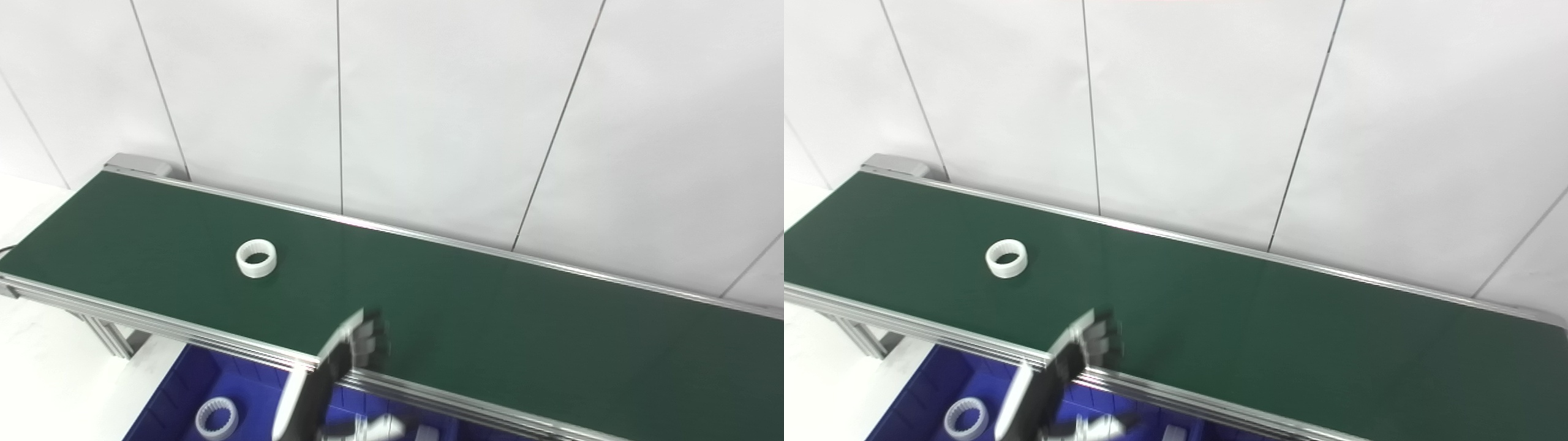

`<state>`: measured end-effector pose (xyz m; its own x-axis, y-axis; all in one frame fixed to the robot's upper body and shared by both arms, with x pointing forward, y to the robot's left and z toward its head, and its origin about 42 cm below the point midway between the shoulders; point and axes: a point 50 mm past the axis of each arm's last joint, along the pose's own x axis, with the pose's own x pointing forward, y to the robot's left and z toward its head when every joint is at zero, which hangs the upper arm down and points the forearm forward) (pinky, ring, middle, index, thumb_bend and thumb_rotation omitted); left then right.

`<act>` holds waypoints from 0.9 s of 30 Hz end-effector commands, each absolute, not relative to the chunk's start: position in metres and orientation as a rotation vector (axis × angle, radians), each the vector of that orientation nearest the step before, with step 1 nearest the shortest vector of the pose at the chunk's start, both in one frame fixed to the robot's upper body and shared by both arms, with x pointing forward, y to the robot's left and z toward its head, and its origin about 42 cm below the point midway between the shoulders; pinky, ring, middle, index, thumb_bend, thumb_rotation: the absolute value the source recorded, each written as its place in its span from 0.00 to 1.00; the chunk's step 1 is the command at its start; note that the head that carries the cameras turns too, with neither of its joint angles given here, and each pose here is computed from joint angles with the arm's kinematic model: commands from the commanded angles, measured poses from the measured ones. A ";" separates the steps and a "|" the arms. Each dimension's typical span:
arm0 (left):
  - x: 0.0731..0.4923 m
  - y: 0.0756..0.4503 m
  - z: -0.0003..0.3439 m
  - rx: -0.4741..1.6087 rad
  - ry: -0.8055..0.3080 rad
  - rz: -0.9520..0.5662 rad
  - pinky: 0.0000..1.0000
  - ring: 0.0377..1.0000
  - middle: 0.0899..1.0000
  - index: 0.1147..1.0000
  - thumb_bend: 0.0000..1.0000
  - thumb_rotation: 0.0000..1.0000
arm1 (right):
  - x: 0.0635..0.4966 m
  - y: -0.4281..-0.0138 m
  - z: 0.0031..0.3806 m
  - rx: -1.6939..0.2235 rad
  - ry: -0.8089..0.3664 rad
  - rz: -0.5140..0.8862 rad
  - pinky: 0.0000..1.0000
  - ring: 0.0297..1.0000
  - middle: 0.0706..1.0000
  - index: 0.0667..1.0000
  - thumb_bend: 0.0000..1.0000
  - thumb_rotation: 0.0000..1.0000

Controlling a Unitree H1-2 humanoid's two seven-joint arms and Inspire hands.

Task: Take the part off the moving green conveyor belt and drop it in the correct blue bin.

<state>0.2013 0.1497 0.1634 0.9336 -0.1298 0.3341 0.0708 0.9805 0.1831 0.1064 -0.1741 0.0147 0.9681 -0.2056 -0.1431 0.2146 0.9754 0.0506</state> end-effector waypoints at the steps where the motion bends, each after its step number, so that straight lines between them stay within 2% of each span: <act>1: 0.220 0.169 0.183 0.346 -0.390 -0.133 0.57 0.67 0.79 0.82 0.95 0.31 | 0.113 -0.168 0.021 0.085 0.100 -0.201 1.00 1.00 1.00 1.00 0.68 1.00; 3: 0.240 0.181 0.200 0.506 -0.419 -0.158 0.55 0.68 0.81 0.83 0.94 0.33 | 0.114 -0.166 0.021 0.084 0.097 -0.200 1.00 1.00 1.00 1.00 0.67 1.00; 6: 0.274 0.196 0.224 0.761 -0.462 -0.152 0.54 0.69 0.86 0.83 0.90 0.23 | 0.115 -0.164 0.022 0.085 0.095 -0.199 1.00 1.00 1.00 1.00 0.66 1.00; 9: 0.309 0.210 0.236 0.952 -0.456 -0.156 0.55 0.70 0.88 0.84 0.89 0.19 | 0.116 -0.162 0.022 0.101 0.094 -0.203 1.00 1.00 1.00 1.00 0.67 1.00; 12: 0.343 0.224 0.245 1.106 -0.447 -0.172 0.55 0.66 0.82 0.81 0.93 0.17 | 0.117 -0.160 0.023 0.110 0.092 -0.202 1.00 1.00 1.00 1.00 0.68 1.00; 14: 0.365 0.230 0.247 1.192 -0.450 -0.185 0.56 0.66 0.78 0.77 0.95 0.15 | 0.118 -0.159 0.024 0.123 0.090 -0.203 1.00 1.00 1.00 1.00 0.69 1.00; 17: 0.395 0.237 0.246 1.335 -0.442 -0.201 0.63 0.72 0.77 0.75 0.97 0.17 | 0.119 -0.156 0.024 0.122 0.087 -0.199 1.00 1.00 1.00 1.00 0.71 1.00; 24: 0.451 0.251 0.235 1.538 -0.363 -0.263 0.62 0.74 0.77 0.72 1.00 0.20 | 0.120 -0.151 0.026 0.133 0.083 -0.191 1.00 1.00 1.00 1.00 0.73 1.00; 27: 0.465 0.253 0.227 1.589 -0.329 -0.296 0.65 0.76 0.78 0.72 1.00 0.21 | 0.119 -0.150 0.026 0.128 0.084 -0.188 1.00 1.00 1.00 1.00 0.75 1.00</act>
<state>0.4509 0.2499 0.1964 0.9271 -0.3672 -0.0748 0.0758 -0.0115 0.9971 0.1139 -0.1567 0.0185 0.9727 -0.1894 -0.1338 0.2035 0.9739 0.1009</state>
